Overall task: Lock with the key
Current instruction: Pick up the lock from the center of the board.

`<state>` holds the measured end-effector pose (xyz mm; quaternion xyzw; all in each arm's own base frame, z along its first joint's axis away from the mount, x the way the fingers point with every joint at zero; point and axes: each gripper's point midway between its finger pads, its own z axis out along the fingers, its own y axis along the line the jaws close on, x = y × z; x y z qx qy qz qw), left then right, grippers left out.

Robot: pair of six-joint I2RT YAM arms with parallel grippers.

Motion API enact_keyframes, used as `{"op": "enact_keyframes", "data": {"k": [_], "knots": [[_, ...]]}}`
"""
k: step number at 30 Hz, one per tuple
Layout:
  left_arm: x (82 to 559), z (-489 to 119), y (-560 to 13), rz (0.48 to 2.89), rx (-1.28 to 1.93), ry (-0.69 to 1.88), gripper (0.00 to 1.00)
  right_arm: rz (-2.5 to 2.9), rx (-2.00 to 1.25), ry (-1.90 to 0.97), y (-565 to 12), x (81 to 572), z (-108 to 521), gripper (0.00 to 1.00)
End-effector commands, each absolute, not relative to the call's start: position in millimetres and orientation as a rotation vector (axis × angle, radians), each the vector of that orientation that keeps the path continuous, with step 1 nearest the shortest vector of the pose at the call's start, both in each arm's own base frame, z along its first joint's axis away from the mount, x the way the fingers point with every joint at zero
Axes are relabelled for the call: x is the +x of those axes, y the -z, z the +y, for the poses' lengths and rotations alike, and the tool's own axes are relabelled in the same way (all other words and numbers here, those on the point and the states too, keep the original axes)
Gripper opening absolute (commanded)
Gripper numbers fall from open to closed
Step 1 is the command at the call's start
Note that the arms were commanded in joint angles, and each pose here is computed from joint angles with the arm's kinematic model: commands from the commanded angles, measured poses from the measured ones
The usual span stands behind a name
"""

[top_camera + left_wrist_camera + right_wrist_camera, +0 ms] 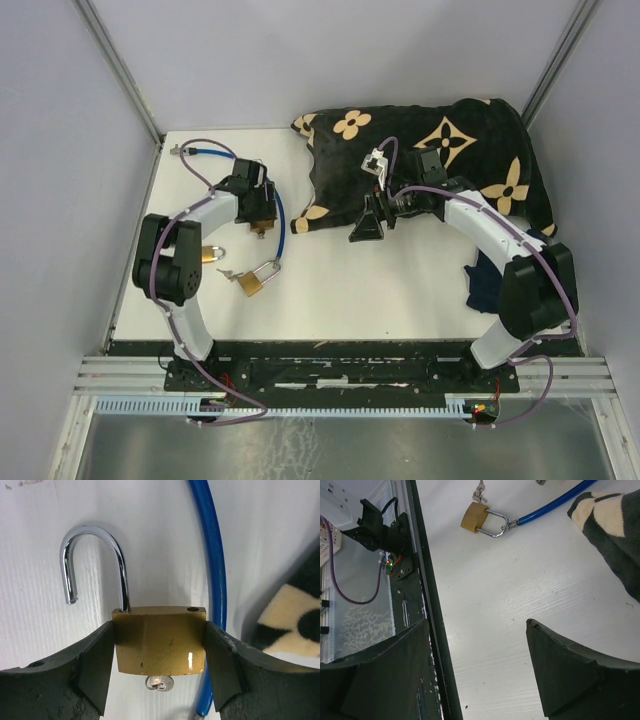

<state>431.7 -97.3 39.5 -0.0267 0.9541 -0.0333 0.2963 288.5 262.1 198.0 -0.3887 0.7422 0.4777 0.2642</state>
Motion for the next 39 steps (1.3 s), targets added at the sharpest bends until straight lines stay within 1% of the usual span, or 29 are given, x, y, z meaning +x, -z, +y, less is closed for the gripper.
{"op": "enact_keyframes", "data": {"k": [1,8,13,19,24,30,35,39], "knots": [[444.2,-114.5,-99.6,2.339,-0.13,0.262,0.36,1.925,-0.955,-1.361,-208.3,305.7,277.0,0.86],[414.7,-138.3,-111.4,2.26,-0.209,0.518,0.35,1.854,-0.82,-1.385,-194.4,316.6,292.0,0.86],[392.4,-160.0,-136.4,2.143,-0.275,0.745,0.34,1.774,-0.748,-1.403,-181.0,313.9,310.5,0.86],[366.4,-183.0,-157.6,2.004,-0.382,0.94,0.33,1.797,-0.705,-1.403,-163.6,304.9,338.5,0.87],[349.1,-194.6,-169.3,1.901,-0.475,1.029,0.33,1.843,-0.64,-1.359,-149.1,302.8,352.9,0.87],[339.8,-202.4,-181.0,1.808,-0.584,1.104,0.33,1.906,-0.632,-1.281,-133.4,296.0,365.4,0.86],[330.7,-209.5,-183.3,1.774,-0.638,1.124,0.33,1.96,-0.587,-1.179,-128.0,303.3,365.9,0.84],[327.9,-212.2,-185.0,1.744,-0.686,1.121,0.33,1.962,-0.598,-1.159,-129.1,300.1,370.0,0.82]]}}
